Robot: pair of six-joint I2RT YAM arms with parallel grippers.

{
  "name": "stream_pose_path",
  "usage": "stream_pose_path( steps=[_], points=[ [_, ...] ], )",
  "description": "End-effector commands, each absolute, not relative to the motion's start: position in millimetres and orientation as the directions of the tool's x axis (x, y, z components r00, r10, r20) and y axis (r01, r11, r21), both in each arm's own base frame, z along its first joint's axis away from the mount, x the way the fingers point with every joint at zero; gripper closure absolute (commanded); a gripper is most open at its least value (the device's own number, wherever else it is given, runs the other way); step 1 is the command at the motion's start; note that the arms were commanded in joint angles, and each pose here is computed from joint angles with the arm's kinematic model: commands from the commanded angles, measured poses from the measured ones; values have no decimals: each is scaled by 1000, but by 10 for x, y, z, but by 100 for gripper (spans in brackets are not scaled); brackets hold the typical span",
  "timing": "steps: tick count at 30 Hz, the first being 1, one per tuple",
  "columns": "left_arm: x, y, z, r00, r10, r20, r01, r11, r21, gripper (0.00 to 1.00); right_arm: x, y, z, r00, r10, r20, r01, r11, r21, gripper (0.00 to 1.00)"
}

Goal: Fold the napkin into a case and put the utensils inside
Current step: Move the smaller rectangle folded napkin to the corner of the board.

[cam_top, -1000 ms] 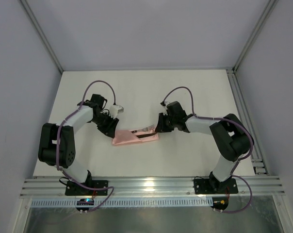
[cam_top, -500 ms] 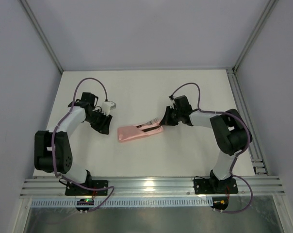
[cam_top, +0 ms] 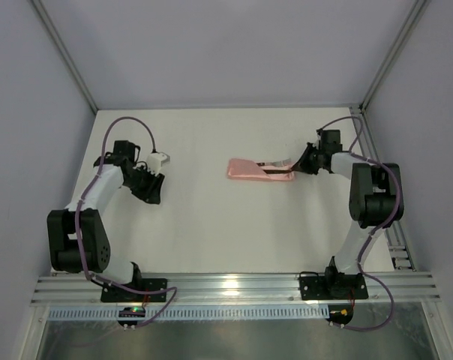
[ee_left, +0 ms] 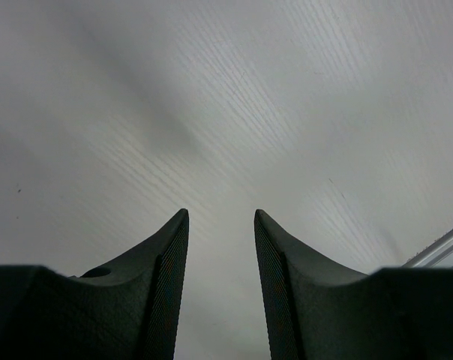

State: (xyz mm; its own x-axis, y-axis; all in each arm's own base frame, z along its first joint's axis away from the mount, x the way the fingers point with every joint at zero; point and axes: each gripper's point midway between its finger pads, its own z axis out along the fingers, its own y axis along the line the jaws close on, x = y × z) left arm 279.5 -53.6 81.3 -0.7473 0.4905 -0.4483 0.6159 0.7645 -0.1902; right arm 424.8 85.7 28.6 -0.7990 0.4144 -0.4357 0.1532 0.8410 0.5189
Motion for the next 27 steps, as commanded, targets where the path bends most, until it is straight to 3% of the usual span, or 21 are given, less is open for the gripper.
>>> stream_pose_path(
  steps=[1,12,27],
  points=[
    [2898,-428,1010,-722,482,-496,616,775,-143,58,4444,337,398,-761,454,-463,214,850,481,96],
    [2887,-316,1079,-723,481,-495,601,792,-108,58,5008,-645,547,-724,487,-488,291,858,424,96],
    [2827,-171,1107,-738,482,-471,574,816,-63,58,5709,-1091,405,-742,478,-471,331,871,363,96]
  ],
)
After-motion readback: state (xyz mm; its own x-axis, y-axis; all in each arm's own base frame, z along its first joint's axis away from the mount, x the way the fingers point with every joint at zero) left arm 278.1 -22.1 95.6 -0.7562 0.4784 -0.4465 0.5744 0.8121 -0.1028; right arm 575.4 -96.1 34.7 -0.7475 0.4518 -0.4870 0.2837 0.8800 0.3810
